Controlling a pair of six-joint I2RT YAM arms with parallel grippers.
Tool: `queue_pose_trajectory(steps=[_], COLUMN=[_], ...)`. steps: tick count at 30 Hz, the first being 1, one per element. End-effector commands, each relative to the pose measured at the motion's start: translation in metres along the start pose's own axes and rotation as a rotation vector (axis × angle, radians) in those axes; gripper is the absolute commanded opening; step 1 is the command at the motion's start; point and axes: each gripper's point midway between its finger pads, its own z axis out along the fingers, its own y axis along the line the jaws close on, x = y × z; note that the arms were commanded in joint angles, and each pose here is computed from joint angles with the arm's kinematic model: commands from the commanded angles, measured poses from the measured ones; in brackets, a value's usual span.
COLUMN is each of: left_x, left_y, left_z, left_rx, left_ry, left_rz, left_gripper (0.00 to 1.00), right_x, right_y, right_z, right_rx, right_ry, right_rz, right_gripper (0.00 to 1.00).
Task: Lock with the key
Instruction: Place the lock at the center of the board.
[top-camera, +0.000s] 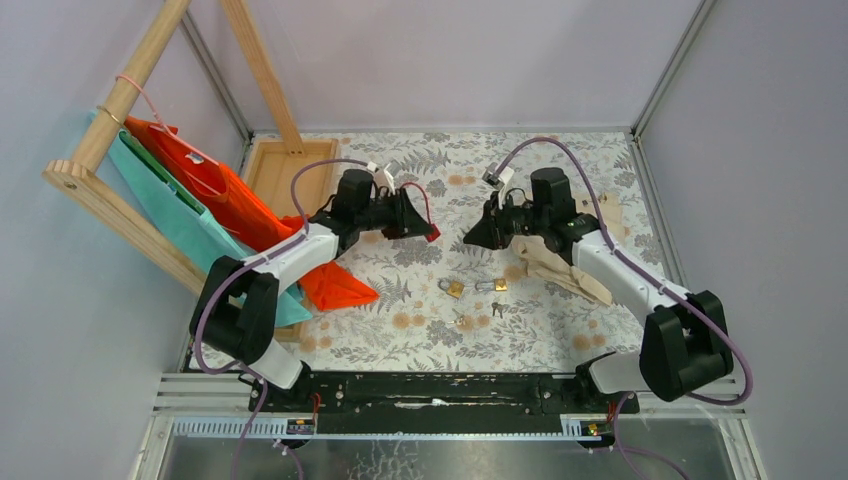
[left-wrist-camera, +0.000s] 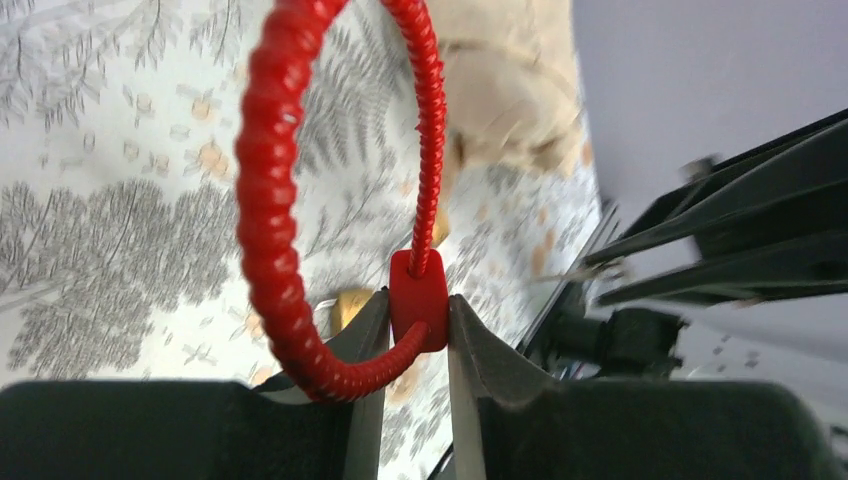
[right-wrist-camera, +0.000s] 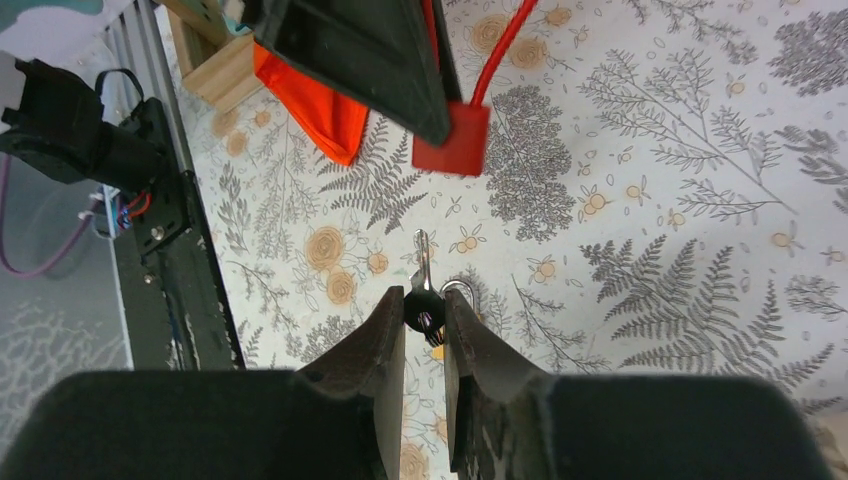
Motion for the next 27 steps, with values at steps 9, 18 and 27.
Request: queue_pose_trajectory(steps=[9, 18, 27], left_x=[0.110, 0.121, 0.117], left_y=[0.065, 0.100, 0.117], left_z=[-0.021, -0.018, -0.025], left_rx=[-0.023, -0.056, -0.114], left_ry=[0.418, 0.473, 0.478], left_rz=[0.097, -0.047, -0.037], left_gripper=[0.08, 0.11, 0.44], right_x=[0.001, 0.026, 0.037], right_y=[0.004, 0.010, 0.015], right_z=[-0.019, -0.011, -0.002], right_rx=[0.028, -0.019, -0.056], right_ry=[0.046, 0.093, 0.122], right_rz=[-0.202, -0.173, -0.159], right_gripper=[0.04, 0.04, 0.07])
